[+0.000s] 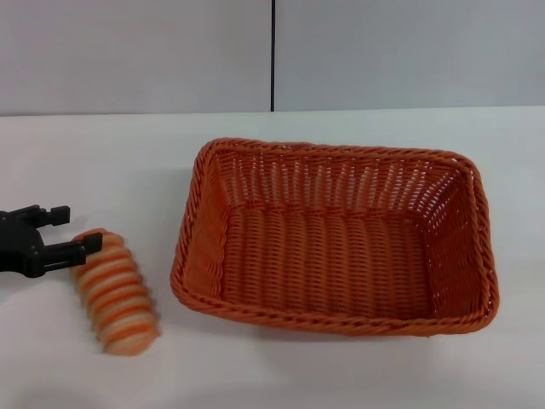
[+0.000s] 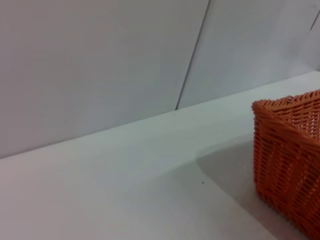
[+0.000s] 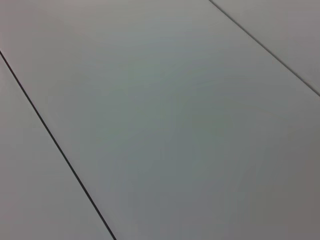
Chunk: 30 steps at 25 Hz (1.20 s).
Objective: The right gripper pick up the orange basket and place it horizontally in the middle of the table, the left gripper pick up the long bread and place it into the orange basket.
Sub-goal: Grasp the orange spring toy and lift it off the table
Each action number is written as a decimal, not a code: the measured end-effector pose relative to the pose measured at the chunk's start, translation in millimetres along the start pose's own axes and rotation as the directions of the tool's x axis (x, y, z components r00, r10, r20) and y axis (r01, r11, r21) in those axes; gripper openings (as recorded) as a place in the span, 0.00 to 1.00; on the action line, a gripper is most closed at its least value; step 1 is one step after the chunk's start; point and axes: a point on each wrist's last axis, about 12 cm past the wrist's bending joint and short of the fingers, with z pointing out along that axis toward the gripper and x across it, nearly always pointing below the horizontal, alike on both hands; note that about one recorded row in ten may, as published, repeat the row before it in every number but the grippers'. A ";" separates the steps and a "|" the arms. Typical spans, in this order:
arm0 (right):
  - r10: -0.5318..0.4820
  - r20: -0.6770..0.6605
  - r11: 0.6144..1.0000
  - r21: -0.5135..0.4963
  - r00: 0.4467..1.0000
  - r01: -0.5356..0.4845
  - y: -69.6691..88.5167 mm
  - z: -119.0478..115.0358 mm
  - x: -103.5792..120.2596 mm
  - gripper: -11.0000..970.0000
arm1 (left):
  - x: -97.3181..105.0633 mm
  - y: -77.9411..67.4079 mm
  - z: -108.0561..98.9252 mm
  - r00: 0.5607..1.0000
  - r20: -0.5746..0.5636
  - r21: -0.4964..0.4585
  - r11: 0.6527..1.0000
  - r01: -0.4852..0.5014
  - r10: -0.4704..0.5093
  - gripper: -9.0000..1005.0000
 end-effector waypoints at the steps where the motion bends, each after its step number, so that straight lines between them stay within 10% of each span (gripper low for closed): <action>1: 0.000 0.000 1.000 0.000 1.000 0.000 0.0 0.0 0.0 0.46 | 1.0 0.0 0.7 1.000 -0.002 0.002 1.000 0.003 -0.003 0.79; 30: 0.015 -0.007 1.000 -0.005 1.000 -0.015 0.2 0.4 0.4 0.46 | 9.0 -2.5 7.2 1.000 -0.017 0.015 1.000 0.015 -0.015 0.79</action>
